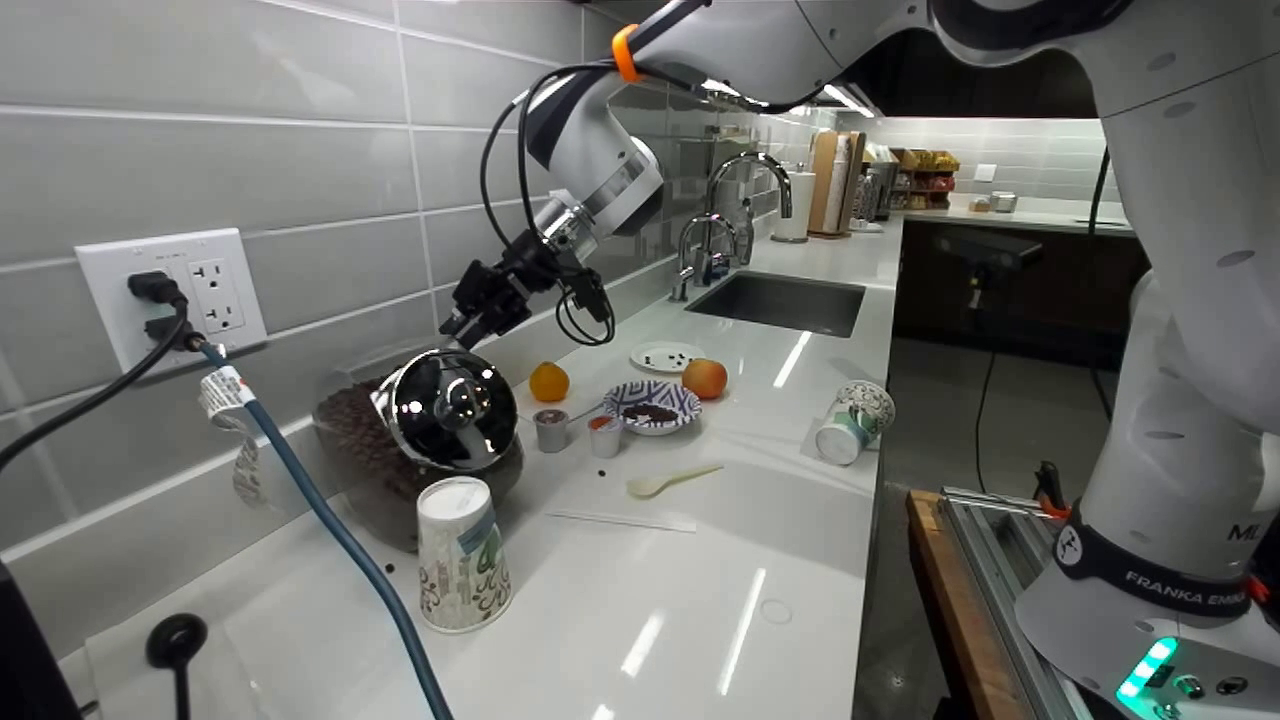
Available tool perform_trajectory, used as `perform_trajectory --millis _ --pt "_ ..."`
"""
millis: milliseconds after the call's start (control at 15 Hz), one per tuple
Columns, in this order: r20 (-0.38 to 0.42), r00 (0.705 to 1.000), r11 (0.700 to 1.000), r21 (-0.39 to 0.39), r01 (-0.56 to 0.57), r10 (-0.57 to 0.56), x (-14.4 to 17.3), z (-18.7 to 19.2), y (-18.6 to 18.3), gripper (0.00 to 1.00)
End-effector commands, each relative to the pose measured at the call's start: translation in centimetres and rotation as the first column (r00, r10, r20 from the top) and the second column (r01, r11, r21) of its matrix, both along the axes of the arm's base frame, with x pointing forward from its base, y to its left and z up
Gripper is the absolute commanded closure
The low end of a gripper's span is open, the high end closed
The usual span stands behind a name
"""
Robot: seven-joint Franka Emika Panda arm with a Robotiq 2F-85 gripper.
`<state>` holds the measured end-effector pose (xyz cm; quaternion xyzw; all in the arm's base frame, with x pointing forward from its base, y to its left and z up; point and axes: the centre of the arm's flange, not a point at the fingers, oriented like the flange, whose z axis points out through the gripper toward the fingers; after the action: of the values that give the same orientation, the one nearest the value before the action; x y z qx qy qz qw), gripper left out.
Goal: Move the pear forward
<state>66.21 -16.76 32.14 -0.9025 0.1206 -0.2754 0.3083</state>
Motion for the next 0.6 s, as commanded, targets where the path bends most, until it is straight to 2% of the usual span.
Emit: perform_trajectory --millis 0,400,533 --pt "0.002 1.000 0.998 0.064 0.021 -0.021 2.6 -1.5 0.4 0.52" --pt "-0.025 0.999 0.996 0.082 0.035 -0.033 3.6 -3.5 0.7 0.53" --pt "-0.025 0.999 0.995 0.087 0.038 -0.036 3.7 -3.9 0.8 0.57"
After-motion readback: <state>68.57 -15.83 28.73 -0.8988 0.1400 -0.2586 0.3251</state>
